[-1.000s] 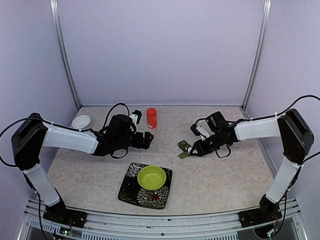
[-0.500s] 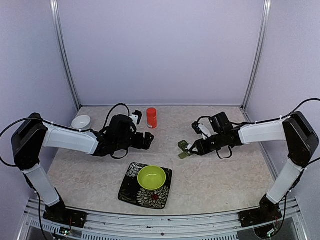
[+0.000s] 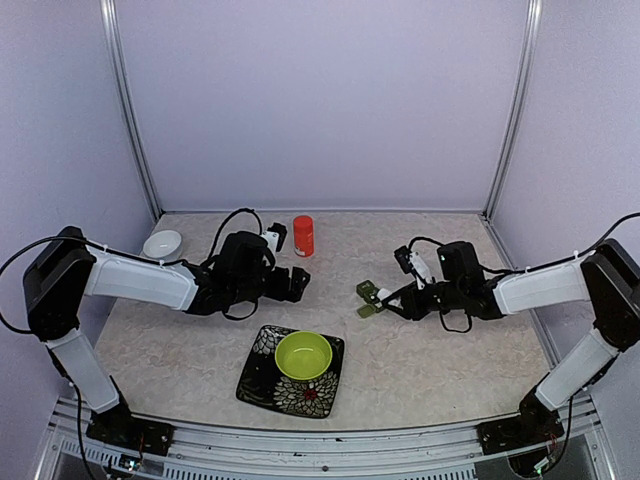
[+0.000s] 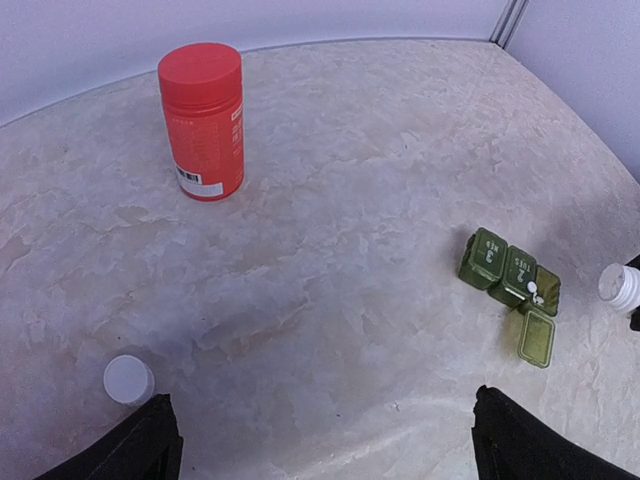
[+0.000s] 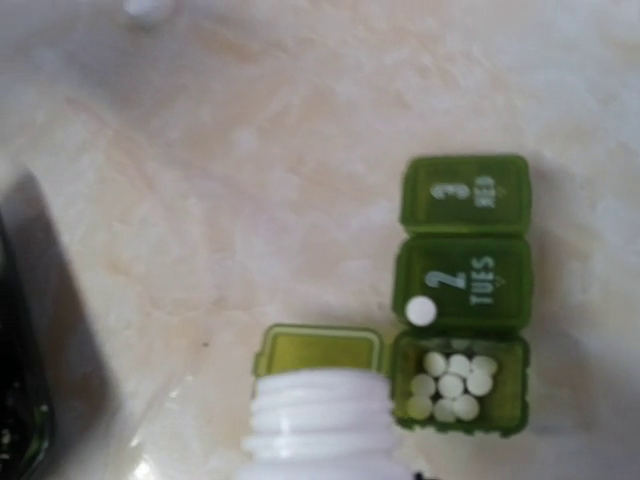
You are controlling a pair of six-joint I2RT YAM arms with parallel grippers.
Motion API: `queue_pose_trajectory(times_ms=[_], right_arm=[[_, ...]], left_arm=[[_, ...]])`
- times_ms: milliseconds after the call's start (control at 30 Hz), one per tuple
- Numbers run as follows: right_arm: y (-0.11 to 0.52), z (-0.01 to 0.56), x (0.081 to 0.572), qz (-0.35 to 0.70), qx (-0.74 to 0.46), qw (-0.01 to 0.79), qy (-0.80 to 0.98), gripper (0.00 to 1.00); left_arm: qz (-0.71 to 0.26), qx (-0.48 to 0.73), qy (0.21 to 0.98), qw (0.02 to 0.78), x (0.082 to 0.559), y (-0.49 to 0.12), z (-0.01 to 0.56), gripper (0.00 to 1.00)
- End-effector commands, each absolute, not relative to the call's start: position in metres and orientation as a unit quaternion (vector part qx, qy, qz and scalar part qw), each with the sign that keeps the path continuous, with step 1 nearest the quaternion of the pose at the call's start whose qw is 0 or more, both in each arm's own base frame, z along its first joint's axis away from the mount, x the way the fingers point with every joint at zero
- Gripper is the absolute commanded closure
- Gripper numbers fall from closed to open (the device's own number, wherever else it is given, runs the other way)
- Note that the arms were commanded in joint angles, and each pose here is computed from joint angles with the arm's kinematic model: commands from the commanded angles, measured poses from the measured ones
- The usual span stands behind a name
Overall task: Sort the pills into containers
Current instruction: Pick up the lid of the pill bottle from the center of the board.
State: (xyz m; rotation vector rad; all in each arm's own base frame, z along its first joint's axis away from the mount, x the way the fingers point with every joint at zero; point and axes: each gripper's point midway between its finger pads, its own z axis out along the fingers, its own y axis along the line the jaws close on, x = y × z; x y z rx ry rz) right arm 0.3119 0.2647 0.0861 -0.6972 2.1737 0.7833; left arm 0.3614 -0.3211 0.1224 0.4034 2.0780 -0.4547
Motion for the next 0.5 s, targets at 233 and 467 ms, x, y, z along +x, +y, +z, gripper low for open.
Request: queue_pose_trajectory(times_ms=[233,467], right_arm=[[0.267,0.181,0.285,0.367,-0.311,0.536,0.694,1.00],[0.250,0.235,0.237,0.400,-0.334,0.634,0.572,1.00]], left_arm=[[-0.203,0.180,0.834,0.481,0.358,-0.337,0.146,0.01],[-0.255,0.210,0.809,0.485,0.343,-0.364,0.185,0.01]])
